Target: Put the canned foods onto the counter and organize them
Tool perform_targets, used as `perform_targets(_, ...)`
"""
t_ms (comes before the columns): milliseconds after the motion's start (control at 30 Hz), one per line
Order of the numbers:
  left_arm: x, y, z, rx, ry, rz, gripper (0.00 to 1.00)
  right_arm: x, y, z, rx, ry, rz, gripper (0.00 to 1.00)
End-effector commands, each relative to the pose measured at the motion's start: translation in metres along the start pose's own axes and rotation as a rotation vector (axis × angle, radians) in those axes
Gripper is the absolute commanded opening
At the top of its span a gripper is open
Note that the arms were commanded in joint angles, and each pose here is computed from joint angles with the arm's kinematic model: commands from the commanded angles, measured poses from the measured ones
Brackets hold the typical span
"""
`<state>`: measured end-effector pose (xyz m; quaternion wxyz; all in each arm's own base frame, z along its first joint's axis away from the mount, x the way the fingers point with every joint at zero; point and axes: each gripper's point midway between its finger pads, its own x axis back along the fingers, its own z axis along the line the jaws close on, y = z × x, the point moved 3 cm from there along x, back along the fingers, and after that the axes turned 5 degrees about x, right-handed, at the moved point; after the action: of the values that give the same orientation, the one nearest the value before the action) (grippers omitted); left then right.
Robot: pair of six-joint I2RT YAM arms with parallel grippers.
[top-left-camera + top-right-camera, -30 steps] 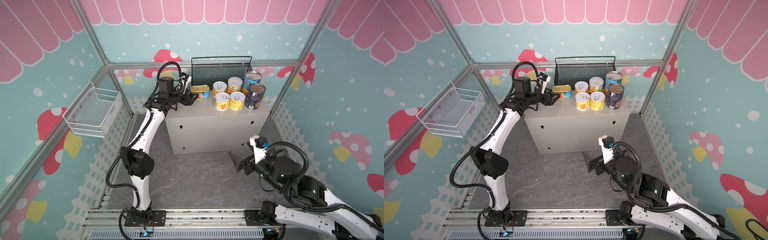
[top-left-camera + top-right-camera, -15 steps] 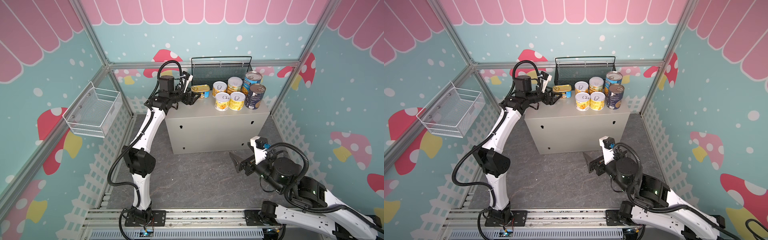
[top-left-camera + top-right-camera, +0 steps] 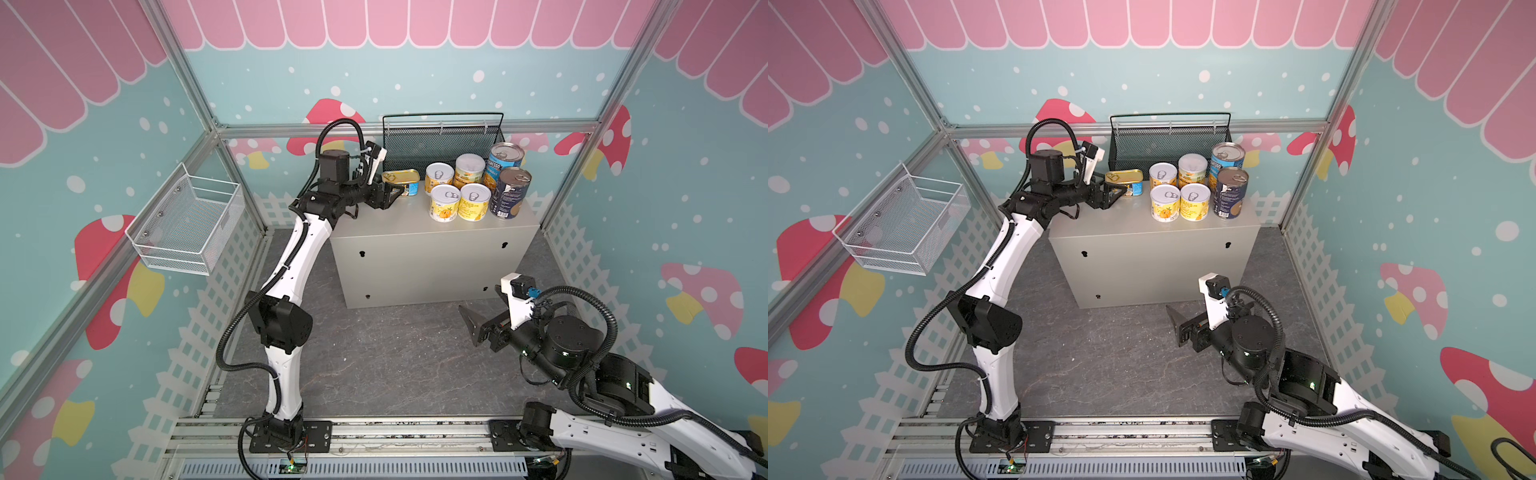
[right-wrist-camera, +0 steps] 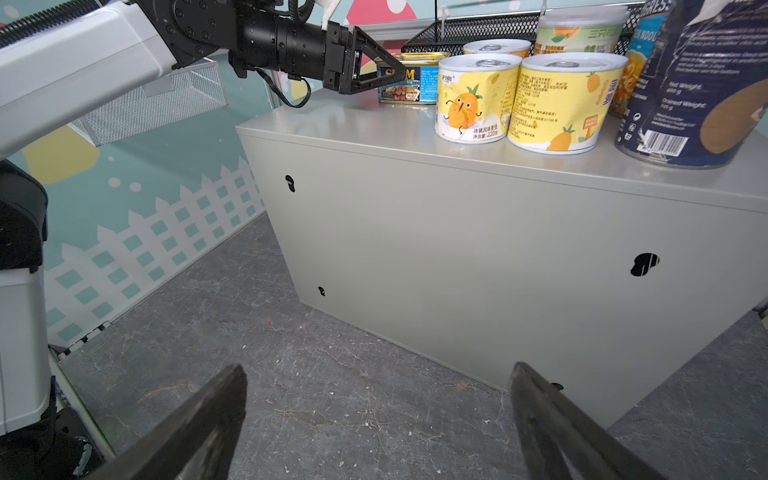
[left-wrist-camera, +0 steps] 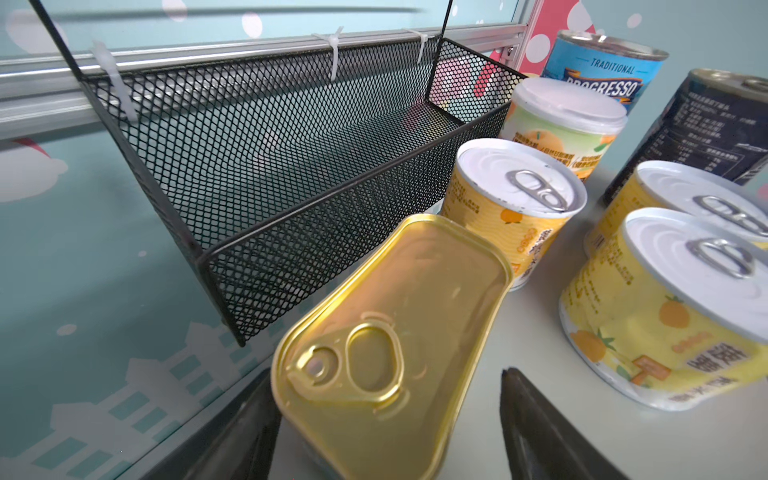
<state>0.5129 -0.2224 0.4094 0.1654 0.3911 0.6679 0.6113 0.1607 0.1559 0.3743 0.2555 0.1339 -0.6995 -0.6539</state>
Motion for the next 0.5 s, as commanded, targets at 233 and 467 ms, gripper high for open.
perform_targets(233, 0.033, 0.044, -0.006, 0.132, 0.035, -0.088, 0.84, 0.001, -0.003, -0.002, -0.018, -0.008, -0.014, 0.99)
perform_targets(467, 0.034, 0.047, 0.016, 0.248, 0.128, -0.112, 0.82, 0.002, -0.004, -0.003, -0.026, -0.007, -0.02, 0.99)
